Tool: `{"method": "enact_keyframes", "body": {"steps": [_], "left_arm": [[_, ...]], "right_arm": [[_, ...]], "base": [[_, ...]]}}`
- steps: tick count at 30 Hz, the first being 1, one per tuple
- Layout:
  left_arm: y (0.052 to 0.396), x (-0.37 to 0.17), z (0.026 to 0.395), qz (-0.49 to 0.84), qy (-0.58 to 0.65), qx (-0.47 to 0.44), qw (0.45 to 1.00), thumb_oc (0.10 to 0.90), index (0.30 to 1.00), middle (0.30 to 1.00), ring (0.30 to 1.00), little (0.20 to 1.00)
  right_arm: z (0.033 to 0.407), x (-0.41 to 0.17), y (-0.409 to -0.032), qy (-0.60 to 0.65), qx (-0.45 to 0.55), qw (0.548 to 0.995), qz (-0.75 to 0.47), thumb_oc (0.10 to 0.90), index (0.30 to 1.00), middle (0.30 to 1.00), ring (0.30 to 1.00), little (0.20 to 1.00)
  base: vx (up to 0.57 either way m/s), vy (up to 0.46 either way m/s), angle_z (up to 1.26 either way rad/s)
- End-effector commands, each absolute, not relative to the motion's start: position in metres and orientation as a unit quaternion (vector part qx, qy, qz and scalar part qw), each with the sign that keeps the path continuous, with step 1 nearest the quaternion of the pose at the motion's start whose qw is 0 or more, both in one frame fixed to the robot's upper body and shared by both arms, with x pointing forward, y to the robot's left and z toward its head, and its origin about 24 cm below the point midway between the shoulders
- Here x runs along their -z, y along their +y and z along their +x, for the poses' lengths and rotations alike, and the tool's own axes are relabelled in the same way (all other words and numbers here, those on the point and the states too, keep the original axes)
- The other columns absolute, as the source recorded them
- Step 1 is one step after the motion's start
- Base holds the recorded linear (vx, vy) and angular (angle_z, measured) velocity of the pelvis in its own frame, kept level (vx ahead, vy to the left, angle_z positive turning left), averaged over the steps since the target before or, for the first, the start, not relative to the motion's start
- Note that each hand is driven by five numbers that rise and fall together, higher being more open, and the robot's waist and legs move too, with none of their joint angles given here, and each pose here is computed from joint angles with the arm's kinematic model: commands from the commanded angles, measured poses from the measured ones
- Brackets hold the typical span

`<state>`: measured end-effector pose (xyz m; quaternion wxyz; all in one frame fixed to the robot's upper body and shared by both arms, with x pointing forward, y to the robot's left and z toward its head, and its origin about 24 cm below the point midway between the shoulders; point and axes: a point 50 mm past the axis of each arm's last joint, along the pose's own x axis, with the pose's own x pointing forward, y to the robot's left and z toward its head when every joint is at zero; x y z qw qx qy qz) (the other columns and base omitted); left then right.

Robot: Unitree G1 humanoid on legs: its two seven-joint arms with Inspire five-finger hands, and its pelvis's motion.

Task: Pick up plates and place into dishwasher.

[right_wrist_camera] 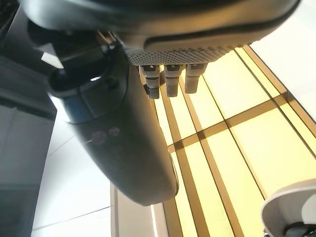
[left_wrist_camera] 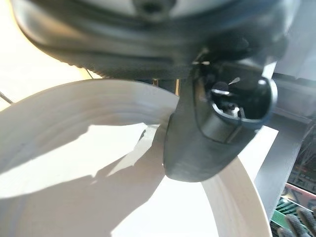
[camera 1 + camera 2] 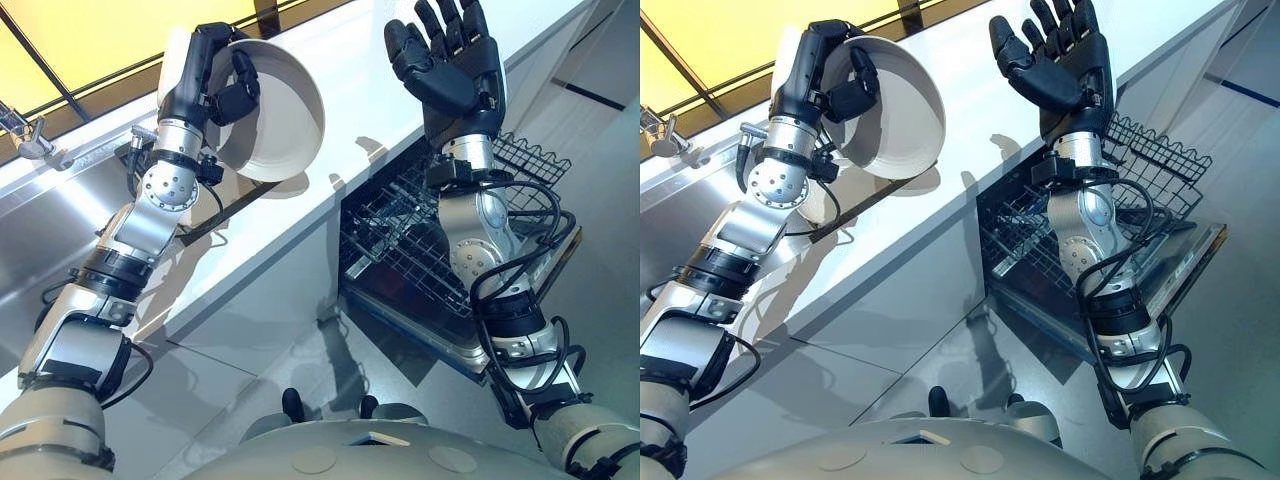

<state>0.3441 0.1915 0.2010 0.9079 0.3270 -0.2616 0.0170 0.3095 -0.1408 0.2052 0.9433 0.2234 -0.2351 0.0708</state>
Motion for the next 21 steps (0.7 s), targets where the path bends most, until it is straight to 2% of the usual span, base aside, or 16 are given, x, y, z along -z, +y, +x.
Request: {"method": "enact_keyframes", "body": {"steps": [1, 7, 21], "left_arm": [[0.175, -0.271, 0.334, 0.299, -0.414, -0.023, 0.860, 0.100, 0.300, 0.300, 0.300, 0.200], [0.159, -0.274, 0.329, 0.298, -0.425, -0.003, 0.854, 0.100, 0.300, 0.300, 0.300, 0.200], [0.148, -0.270, 0.330, 0.291, -0.425, 0.024, 0.857, 0.100, 0.300, 0.300, 0.300, 0.200]], "right_arm": [[0.306, -0.241, -0.128, -0.311, -0.129, 0.924, 0.183, 0.800, 0.900, 0.900, 0.900, 0.900], [0.310, -0.231, -0.112, -0.266, -0.176, 0.934, 0.159, 0.800, 0.900, 0.900, 0.900, 0.900], [0.314, -0.210, -0.078, -0.184, -0.283, 0.934, 0.113, 0.800, 0.900, 0.900, 0.900, 0.900]], "base": [[0.00, 0.000, 0.00], [0.00, -0.003, 0.01], [0.00, -0.003, 0.01]]}}
